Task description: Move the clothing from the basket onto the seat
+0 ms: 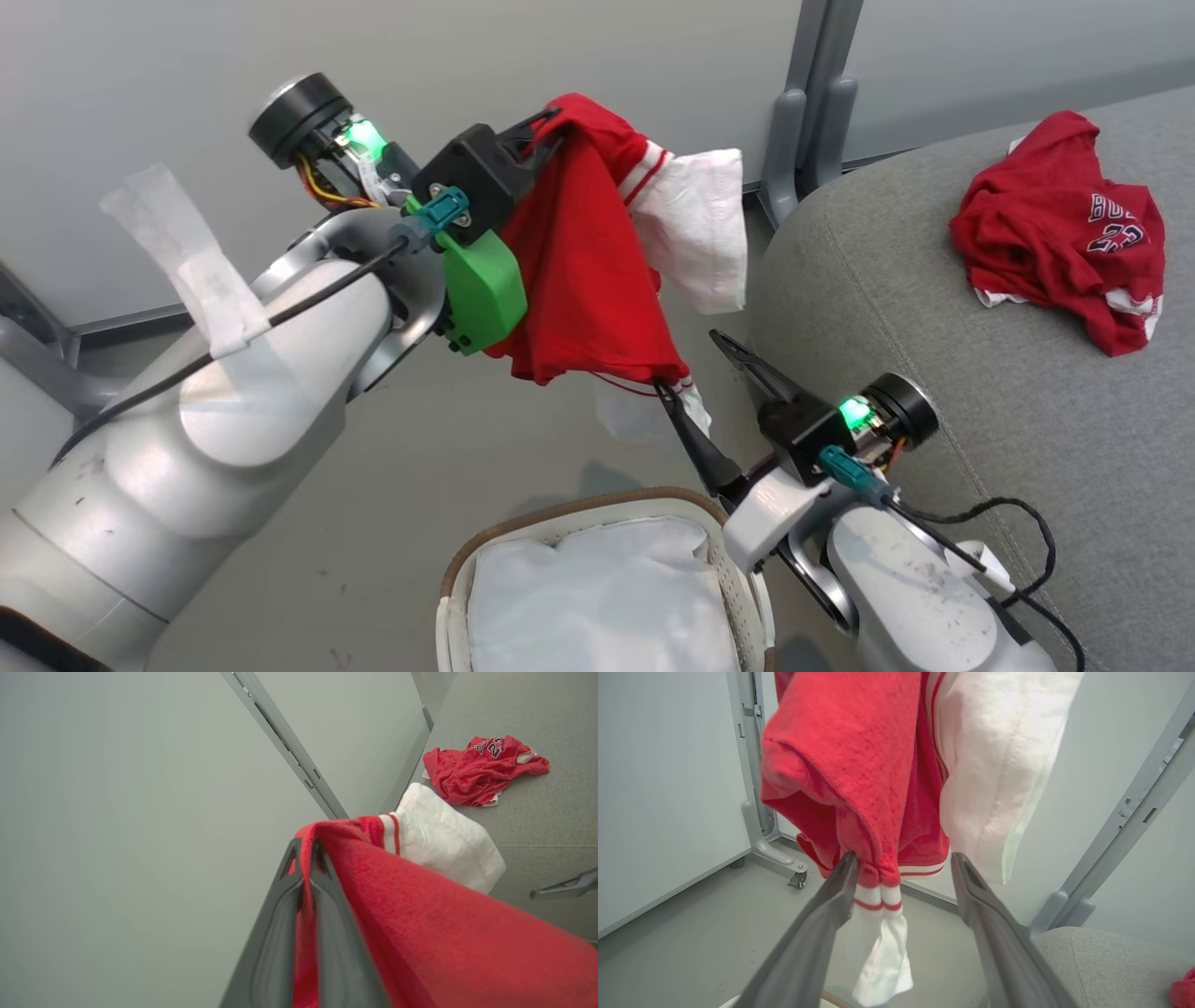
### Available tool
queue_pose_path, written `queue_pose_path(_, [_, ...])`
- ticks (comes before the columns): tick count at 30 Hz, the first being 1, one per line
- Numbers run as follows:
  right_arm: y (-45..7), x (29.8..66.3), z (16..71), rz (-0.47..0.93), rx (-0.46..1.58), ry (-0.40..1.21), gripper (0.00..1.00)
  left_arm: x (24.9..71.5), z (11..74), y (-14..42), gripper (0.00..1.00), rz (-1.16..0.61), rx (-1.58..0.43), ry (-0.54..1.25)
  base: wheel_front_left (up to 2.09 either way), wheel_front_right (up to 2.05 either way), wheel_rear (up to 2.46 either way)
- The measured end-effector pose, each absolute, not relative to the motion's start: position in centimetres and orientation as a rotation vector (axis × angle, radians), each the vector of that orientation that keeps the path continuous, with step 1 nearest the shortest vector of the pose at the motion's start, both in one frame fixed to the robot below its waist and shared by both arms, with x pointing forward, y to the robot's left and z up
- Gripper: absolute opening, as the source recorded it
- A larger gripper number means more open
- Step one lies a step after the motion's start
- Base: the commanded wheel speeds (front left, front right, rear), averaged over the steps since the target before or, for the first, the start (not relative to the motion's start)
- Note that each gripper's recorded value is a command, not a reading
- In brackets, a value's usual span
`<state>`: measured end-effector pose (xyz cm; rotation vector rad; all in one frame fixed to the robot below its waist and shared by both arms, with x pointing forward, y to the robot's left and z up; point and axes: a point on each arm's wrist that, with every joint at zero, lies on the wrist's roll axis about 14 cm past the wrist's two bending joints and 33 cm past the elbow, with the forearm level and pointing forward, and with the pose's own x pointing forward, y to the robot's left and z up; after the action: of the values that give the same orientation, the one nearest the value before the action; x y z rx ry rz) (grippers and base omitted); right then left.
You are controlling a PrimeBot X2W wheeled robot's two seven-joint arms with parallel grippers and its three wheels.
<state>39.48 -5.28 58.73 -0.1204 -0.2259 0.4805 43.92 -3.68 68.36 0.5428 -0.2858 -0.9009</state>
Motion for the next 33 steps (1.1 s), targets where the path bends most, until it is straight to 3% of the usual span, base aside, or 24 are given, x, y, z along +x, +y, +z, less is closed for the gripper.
queue_pose_path(9, [-2.5,41.4,61.9,0.56,-0.077,-0.286,1.0,42.5,67.8,-4.5,0.0,-0.943,0.516,-0.281,0.0,0.0,0.0])
queue_pose_path(10, [-2.3,41.5,62.2,0.566,-0.069,-0.294,0.69,42.3,67.6,-4.5,0.0,-0.948,0.509,-0.274,0.0,0.0,0.0])
queue_pose_path(11, [-2.1,41.5,62.7,0.572,-0.065,-0.306,0.3,42.2,67.2,-4.5,0.0,-0.953,0.498,-0.264,0.0,0.0,0.0])
queue_pose_path(12, [-1.9,41.6,63.0,0.577,-0.064,-0.315,0.05,42.1,66.9,-4.4,0.0,-0.955,0.488,-0.258,0.0,0.0,0.0])
queue_pose_path(13, [-1.8,41.6,63.4,0.582,-0.06,-0.324,0.0,42.0,66.5,-4.3,0.0,-0.955,0.482,-0.247,0.0,0.0,0.0])
queue_pose_path(20, [-1.9,41.8,65.1,0.576,-0.05,-0.376,0.0,42.5,64.1,-2.8,0.0,-0.919,0.411,-0.182,0.0,0.0,0.0])
queue_pose_path(21, [-2.0,41.9,65.4,0.572,-0.048,-0.383,0.0,42.5,64.0,-2.7,0.26,-0.915,0.39,-0.184,0.0,0.0,0.0])
queue_pose_path(22, [-2.1,41.9,65.6,0.569,-0.046,-0.388,0.0,42.5,63.9,-2.6,0.59,-0.909,0.367,-0.187,0.0,0.0,0.0])
queue_pose_path(23, [-2.3,42.0,65.7,0.563,-0.046,-0.394,0.0,42.6,63.8,-2.4,1.0,-0.901,0.334,-0.185,0.0,0.0,0.0])
queue_pose_path(33, [-5.0,43.5,67.0,0.47,-0.042,-0.43,0.0,41.4,60.6,-1.5,1.0,-0.828,0.108,-0.156,0.0,0.0,0.0])
